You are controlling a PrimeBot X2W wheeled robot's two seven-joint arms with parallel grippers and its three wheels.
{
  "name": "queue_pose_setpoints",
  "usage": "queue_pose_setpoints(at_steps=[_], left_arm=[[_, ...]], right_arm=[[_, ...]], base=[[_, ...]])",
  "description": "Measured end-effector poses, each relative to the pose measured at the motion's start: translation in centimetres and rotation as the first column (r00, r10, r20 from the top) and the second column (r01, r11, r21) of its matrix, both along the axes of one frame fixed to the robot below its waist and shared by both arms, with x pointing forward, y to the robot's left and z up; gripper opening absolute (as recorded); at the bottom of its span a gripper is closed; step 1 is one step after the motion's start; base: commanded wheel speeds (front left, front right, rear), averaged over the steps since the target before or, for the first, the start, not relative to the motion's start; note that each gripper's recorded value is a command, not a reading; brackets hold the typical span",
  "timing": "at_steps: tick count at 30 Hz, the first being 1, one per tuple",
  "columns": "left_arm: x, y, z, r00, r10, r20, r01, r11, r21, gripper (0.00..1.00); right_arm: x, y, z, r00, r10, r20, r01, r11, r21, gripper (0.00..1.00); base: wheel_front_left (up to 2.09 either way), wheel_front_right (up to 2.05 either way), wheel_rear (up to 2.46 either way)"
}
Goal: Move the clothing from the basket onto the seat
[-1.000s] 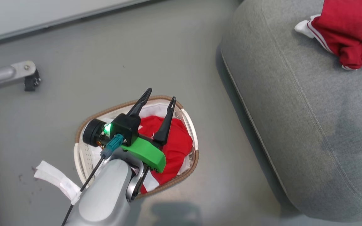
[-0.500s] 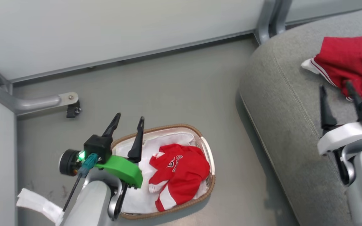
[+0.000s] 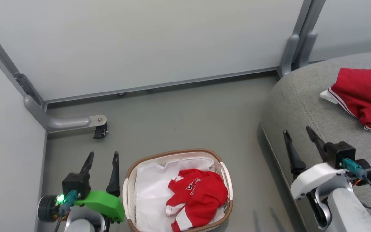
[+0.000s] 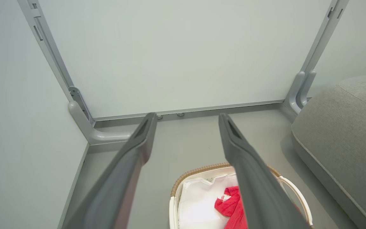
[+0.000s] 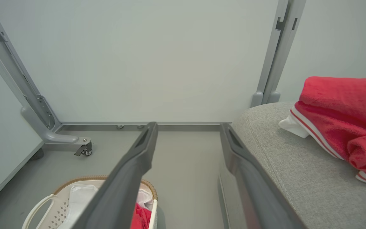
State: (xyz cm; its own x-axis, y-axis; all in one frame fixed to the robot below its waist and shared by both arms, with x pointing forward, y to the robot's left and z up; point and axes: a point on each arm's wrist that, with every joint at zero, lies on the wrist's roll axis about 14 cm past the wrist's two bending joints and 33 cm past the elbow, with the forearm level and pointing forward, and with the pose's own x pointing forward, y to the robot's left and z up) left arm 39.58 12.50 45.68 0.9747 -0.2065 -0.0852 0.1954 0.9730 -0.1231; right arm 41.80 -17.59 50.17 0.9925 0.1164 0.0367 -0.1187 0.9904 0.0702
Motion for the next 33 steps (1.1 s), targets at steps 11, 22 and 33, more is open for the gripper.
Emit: queue_pose_setpoints(at_steps=[11, 22, 33], left_arm=[[-2.9, 4.2, -1.3, 0.991, 0.132, -0.037, -0.132, 0.991, -0.003, 1.0], [-2.7, 2.9, -2.7, 0.991, 0.098, -0.086, -0.103, 0.993, -0.053, 1.0], [3.1, -4.0, -4.1, 0.988, -0.104, -0.117, 0.093, 0.992, -0.091, 1.0]], right_arm=[[-2.3, 1.0, -1.7, 0.999, 0.015, -0.046, -0.013, 0.999, 0.043, 1.0], [-1.4, 1.4, -1.2, 0.999, 0.024, -0.027, -0.023, 0.999, 0.044, 1.0], [2.9, 2.5, 0.1, 0.998, 0.05, 0.03, -0.052, 0.997, 0.058, 1.0]], base=[[0.0, 0.0, 0.0], [0.0, 0.0, 0.0], [0.0, 0.0, 0.0]])
